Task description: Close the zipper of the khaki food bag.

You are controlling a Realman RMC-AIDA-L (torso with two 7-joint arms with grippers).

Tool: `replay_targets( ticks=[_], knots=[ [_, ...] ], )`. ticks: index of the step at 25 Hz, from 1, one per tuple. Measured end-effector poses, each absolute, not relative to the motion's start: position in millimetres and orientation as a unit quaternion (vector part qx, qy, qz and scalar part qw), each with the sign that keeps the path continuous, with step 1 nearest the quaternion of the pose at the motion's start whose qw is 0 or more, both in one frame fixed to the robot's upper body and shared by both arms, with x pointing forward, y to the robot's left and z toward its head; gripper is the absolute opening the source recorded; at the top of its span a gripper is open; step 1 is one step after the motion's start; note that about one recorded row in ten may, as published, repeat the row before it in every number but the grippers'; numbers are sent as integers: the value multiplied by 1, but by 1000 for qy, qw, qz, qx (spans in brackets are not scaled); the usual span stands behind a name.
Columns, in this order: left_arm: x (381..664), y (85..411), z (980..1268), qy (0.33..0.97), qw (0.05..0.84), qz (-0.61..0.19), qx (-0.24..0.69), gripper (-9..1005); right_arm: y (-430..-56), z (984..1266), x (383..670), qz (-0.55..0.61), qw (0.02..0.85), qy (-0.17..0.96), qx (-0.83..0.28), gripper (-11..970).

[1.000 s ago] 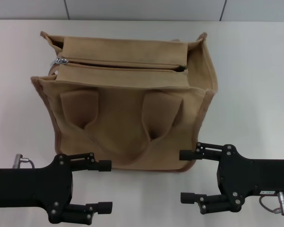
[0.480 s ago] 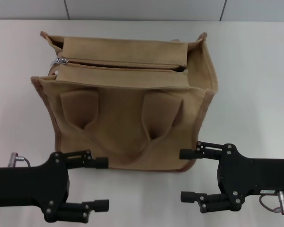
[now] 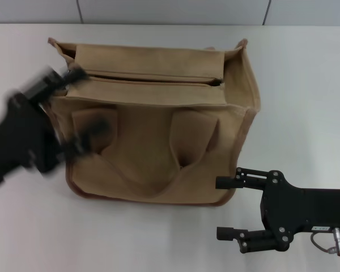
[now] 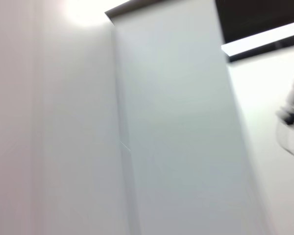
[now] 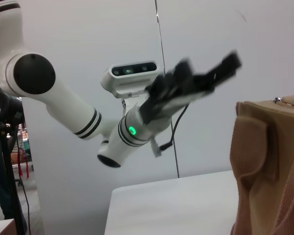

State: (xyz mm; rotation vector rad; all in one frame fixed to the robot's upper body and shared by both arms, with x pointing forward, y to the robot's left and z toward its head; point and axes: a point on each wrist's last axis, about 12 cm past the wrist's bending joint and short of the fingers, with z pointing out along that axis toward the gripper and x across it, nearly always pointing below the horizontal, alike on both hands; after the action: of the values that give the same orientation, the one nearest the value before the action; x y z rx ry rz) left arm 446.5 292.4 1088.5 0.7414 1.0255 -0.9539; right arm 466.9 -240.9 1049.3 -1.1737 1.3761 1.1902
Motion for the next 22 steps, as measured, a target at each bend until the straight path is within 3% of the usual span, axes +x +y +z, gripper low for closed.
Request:
replay_targets(
  ticks=[6, 10, 14, 22],
  knots=[
    [451, 315, 1092, 449, 793, -360, 198, 795, -241, 1050, 467, 487, 469, 560, -479, 802],
    [458, 347, 1080, 530, 787, -278, 148, 795, -241, 1049, 467, 486, 469, 561, -478, 802],
    [458, 363, 1072, 578, 762, -248, 152, 796, -241, 1049, 467, 485, 470, 561, -479, 802],
    [453, 378, 1066, 641, 671, -261, 266, 796, -241, 1051, 470, 483, 470, 559, -483, 802]
  ],
)
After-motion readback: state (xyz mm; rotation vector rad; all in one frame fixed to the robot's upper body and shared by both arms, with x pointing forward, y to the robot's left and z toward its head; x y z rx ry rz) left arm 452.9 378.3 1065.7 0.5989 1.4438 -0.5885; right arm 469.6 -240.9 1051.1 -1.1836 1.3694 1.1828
